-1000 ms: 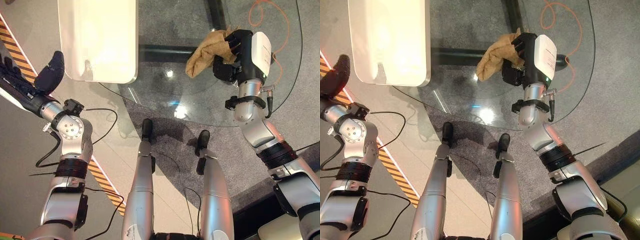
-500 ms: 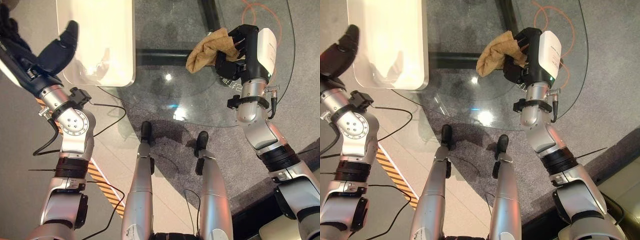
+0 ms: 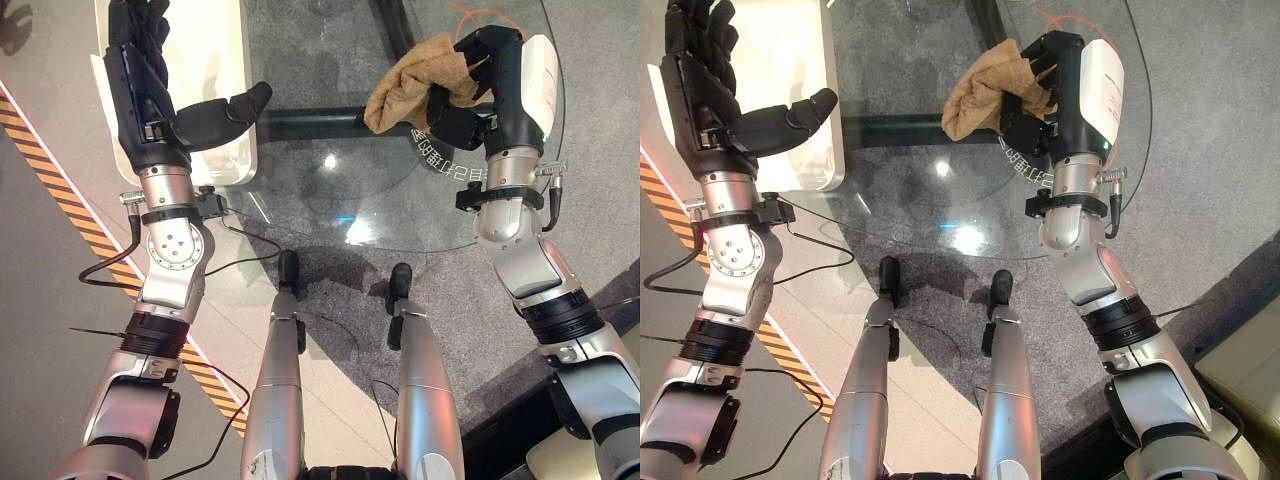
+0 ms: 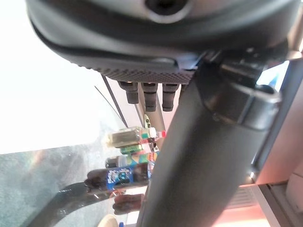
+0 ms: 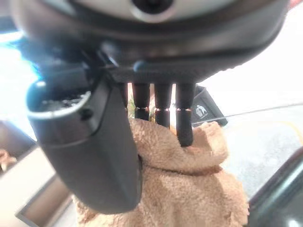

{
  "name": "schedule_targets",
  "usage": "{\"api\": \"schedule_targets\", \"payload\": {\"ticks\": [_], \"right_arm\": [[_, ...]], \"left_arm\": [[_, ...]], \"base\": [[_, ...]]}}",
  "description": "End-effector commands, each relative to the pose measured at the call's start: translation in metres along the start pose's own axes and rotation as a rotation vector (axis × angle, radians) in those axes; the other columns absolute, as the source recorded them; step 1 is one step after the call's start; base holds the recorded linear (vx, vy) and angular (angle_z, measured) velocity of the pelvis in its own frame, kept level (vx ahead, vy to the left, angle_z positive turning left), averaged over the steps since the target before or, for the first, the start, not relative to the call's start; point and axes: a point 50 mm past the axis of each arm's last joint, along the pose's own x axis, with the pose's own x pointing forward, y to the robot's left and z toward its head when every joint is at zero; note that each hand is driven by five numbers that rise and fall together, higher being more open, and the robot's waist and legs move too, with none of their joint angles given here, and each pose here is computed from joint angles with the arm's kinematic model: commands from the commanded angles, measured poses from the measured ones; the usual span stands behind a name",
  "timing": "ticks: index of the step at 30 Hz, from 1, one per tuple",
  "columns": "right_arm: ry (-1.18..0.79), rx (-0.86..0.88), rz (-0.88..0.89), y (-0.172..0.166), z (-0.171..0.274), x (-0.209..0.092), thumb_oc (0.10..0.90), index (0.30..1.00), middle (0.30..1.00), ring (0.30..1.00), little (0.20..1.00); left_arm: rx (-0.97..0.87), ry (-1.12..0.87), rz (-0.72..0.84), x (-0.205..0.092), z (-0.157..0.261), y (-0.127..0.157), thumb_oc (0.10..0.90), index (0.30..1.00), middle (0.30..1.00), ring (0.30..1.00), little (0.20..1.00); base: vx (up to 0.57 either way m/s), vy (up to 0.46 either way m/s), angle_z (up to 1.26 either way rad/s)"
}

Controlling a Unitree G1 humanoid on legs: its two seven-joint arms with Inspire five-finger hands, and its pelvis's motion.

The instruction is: Wipe the table with a cloth and put it in the basket.

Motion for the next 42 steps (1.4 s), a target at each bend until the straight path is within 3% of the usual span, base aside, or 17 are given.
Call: {"api": "schedule_targets", "payload": {"ticks": [1,14,27,42], "right_arm": [[-0.391,0.219,-0.203,-0.049,0.081,0.017,0.1,0.3,0.3,0.3,0.2],[-0.488,0.307,-0.206,-0.054,0.109,0.02,0.1,0.3,0.3,0.3,0.2],[-0.591,0.346,-0.224,-0.067,0.137,0.025,0.1,0.3,0.3,0.3,0.2],[-0.647,0.536,-0.079,-0.065,0.161,0.022,0.1,0.3,0.3,0.3,0.2]], "left_arm": [[-0.049,-0.283,-0.091,0.029,0.055,-0.018,0.8,0.9,0.9,0.9,0.9],[-0.173,-0.221,-0.223,0.03,0.05,-0.05,0.8,0.9,0.9,0.9,0.9],[-0.309,-0.126,-0.286,0.031,0.039,-0.061,0.8,0.9,0.9,0.9,0.9],[-0.336,-0.074,-0.341,0.035,0.032,-0.074,0.8,0.9,0.9,0.9,0.9]], "base": [[0.0,0.0,0.0],[0.0,-0.001,0.0],[0.0,-0.001,-0.01],[0.0,0.002,-0.02]]}}
